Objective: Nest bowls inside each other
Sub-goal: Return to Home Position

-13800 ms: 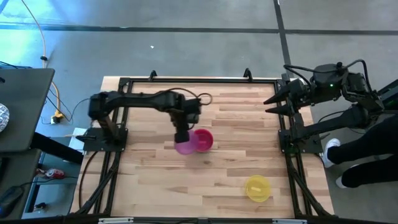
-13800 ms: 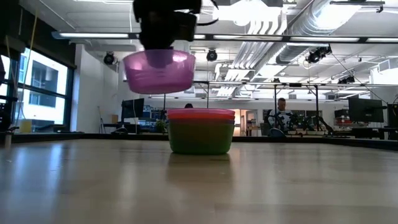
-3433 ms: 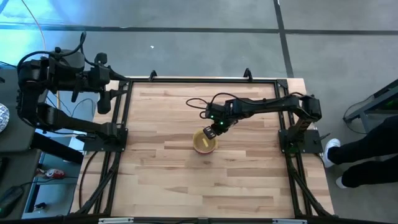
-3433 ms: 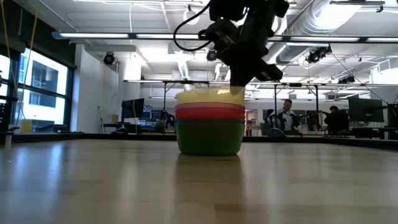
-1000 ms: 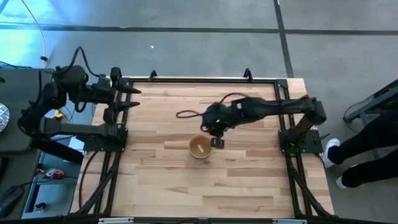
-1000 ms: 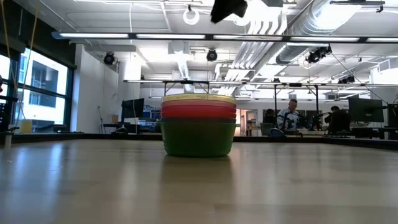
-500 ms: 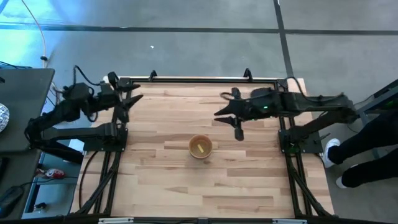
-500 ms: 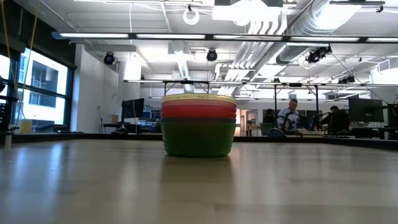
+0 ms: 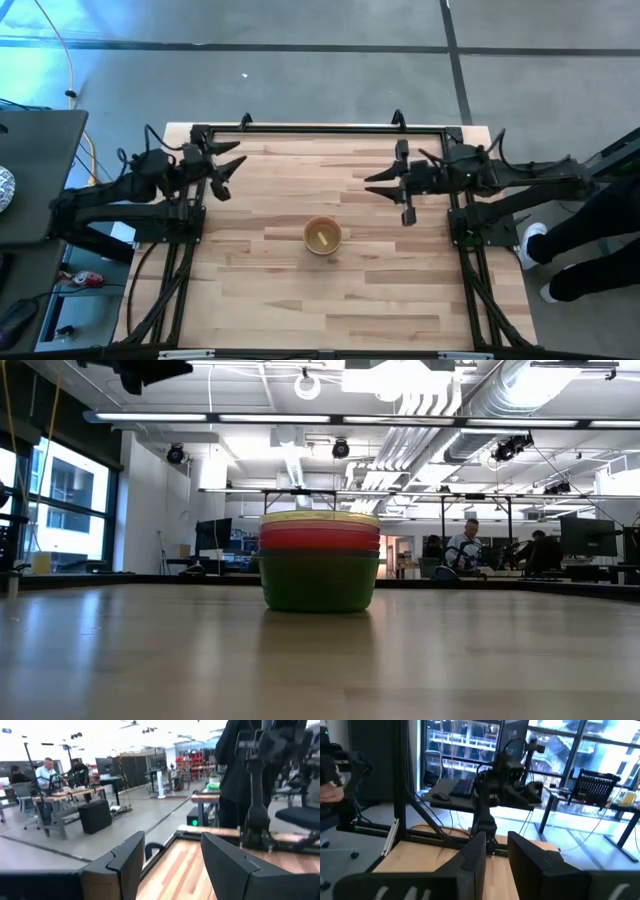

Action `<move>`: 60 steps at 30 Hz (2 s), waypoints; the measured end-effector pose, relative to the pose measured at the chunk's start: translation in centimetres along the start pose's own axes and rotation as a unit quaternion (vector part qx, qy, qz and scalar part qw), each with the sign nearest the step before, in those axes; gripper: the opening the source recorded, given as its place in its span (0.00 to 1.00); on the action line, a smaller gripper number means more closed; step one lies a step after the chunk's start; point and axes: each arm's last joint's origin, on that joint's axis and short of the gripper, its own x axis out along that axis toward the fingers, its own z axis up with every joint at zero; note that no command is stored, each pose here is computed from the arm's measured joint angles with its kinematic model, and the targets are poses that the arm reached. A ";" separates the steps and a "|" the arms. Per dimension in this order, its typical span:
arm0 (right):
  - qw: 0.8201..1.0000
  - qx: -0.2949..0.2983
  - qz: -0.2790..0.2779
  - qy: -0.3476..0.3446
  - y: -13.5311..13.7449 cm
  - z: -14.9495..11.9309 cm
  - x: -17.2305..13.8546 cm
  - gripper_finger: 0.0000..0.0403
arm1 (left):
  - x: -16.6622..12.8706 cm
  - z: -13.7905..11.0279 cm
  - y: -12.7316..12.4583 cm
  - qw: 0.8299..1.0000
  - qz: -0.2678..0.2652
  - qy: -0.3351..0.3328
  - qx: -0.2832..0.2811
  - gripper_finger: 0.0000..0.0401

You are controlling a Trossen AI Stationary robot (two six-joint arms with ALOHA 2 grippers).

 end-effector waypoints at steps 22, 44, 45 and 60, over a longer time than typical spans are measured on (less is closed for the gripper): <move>0.988 0.008 -0.014 -0.154 1.3 -7.9 -5.8 0.18 | -1.4 -6.2 -3.5 0.999 -0.051 -0.002 0.006 0.46; 0.994 0.004 0.022 -0.105 1.7 -9.3 -6.1 0.18 | -3.5 -12.3 -3.1 0.993 -0.102 -0.028 0.048 0.46; 0.995 0.004 0.023 -0.101 1.7 -9.3 -6.3 0.18 | -3.4 -12.4 -3.0 0.993 -0.103 -0.024 0.052 0.46; 0.999 0.020 0.050 0.004 2.0 -10.9 -9.4 0.18 | -3.1 -12.6 -2.5 0.992 -0.110 -0.020 0.059 0.46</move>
